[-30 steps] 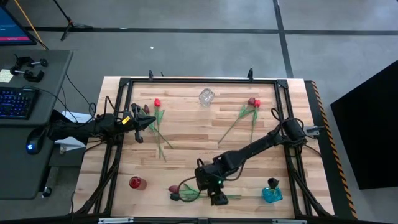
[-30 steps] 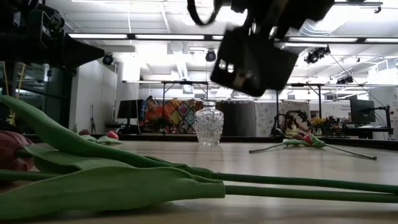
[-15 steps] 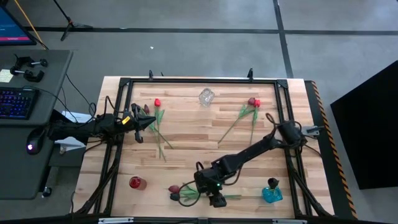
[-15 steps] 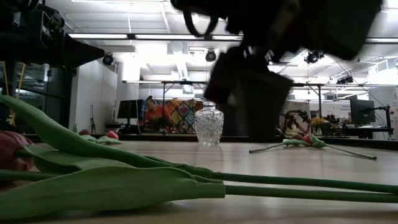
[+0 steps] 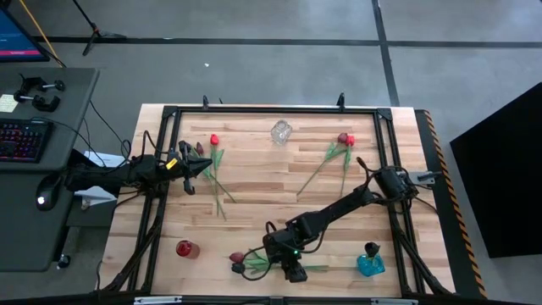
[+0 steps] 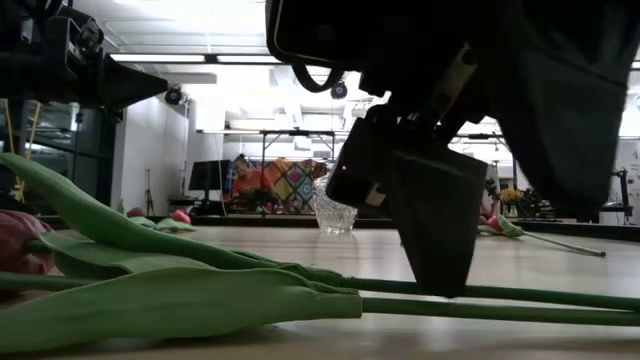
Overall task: Sort flowers into vase by color
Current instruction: Put the bottom black flower into the blue vase
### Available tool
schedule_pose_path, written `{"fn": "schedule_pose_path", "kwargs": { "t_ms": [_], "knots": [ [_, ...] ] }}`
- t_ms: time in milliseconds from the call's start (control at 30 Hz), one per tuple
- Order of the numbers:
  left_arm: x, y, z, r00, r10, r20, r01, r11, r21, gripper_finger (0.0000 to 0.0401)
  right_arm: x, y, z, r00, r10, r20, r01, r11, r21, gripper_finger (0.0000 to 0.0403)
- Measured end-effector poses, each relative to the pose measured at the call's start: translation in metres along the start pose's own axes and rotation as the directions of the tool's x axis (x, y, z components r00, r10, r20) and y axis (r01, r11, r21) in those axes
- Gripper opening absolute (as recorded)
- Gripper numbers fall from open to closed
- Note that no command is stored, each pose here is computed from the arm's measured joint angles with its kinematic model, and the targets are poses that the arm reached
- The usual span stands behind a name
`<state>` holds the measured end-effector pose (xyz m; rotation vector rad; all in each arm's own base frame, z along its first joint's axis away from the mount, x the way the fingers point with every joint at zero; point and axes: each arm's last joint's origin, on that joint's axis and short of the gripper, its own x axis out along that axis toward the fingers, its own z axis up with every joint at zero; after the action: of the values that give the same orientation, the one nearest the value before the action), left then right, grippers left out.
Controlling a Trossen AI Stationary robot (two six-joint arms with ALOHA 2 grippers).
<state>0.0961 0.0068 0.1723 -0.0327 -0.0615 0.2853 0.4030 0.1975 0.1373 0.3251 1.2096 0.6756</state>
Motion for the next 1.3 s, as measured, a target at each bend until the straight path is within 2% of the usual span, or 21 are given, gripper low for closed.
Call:
{"fn": "schedule_pose_path", "kwargs": {
  "t_ms": [700,900,1100,1300],
  "knots": [
    [0.000,0.000,0.000,1.000,0.000,0.000,0.000,1.000,0.000,0.0008,-0.009,-0.019,0.003,0.981,-0.188,0.044,0.187,0.982,0.027,0.0179],
    [0.000,0.000,0.000,1.000,0.000,0.000,0.000,1.000,0.000,0.0008,-0.007,-0.018,0.001,0.969,-0.245,0.035,0.246,0.969,-0.035,0.0172],
    [0.000,0.000,0.000,1.000,0.000,0.000,0.000,1.000,0.000,0.0008,-0.002,-0.011,-0.002,0.936,-0.348,0.056,0.353,0.928,-0.118,0.0121],
    [0.000,0.000,0.000,1.000,0.000,0.000,0.000,1.000,0.000,0.0008,-0.002,-0.011,-0.002,0.912,-0.404,0.074,0.411,0.905,-0.114,0.0019]
  ]
}}
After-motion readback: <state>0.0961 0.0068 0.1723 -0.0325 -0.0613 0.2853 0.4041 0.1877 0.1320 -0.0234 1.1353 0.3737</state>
